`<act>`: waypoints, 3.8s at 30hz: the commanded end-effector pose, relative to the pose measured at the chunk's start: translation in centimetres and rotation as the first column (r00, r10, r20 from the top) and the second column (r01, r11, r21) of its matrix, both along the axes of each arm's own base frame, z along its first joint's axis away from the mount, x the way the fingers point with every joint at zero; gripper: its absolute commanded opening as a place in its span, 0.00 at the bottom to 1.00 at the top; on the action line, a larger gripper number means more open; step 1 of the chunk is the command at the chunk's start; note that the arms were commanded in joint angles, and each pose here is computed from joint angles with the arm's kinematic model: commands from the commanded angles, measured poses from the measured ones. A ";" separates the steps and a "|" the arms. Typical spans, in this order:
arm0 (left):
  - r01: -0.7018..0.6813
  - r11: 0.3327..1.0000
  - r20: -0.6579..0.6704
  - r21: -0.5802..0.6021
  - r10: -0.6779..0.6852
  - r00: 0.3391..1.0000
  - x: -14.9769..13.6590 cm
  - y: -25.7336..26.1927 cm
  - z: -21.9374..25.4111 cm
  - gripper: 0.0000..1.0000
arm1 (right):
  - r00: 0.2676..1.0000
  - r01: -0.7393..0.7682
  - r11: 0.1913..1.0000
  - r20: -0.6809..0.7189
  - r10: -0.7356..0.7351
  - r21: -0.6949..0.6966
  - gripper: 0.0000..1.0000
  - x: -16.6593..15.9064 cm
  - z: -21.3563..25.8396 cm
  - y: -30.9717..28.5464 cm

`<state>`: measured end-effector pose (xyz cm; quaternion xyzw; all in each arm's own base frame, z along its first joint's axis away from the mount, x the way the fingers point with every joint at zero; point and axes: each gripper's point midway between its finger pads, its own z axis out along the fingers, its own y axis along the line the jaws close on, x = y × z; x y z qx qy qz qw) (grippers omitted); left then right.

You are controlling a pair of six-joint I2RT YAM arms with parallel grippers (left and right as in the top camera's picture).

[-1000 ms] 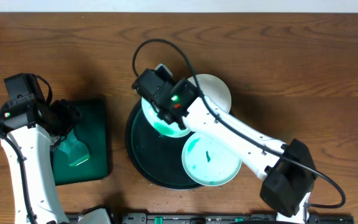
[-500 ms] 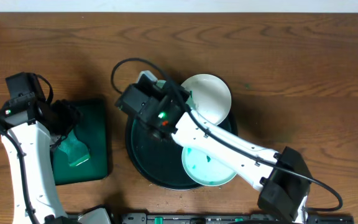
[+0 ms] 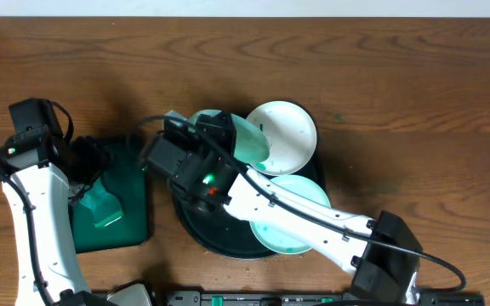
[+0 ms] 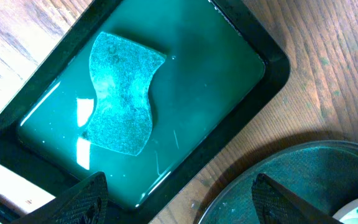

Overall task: Clean dirty plates on tray and stack at the side
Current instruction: 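Lift the top-right white plate off the tray with the right gripper, then carry the plate to the right side of the table and set it down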

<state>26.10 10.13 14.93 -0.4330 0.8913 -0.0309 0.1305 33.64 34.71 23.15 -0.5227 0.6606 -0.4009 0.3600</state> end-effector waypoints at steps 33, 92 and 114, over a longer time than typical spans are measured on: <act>0.003 1.000 0.008 0.003 -0.003 1.000 0.3 0.2 0.4 0.75 | 0.995 -0.074 0.981 0.058 0.086 -0.181 0.01 -1.4 3.3 0.6; 0.018 1.000 -0.005 0.002 -0.018 1.000 0.0 0.1 0.3 0.75 | 0.804 0.448 0.653 -0.595 0.004 0.610 0.01 3.6 -3.5 -4.4; 0.018 1.000 -0.005 0.002 -0.018 1.000 0.0 0.1 0.3 0.75 | 0.396 0.813 -0.328 -0.870 -0.295 0.481 0.01 10.0 -3.7 -38.9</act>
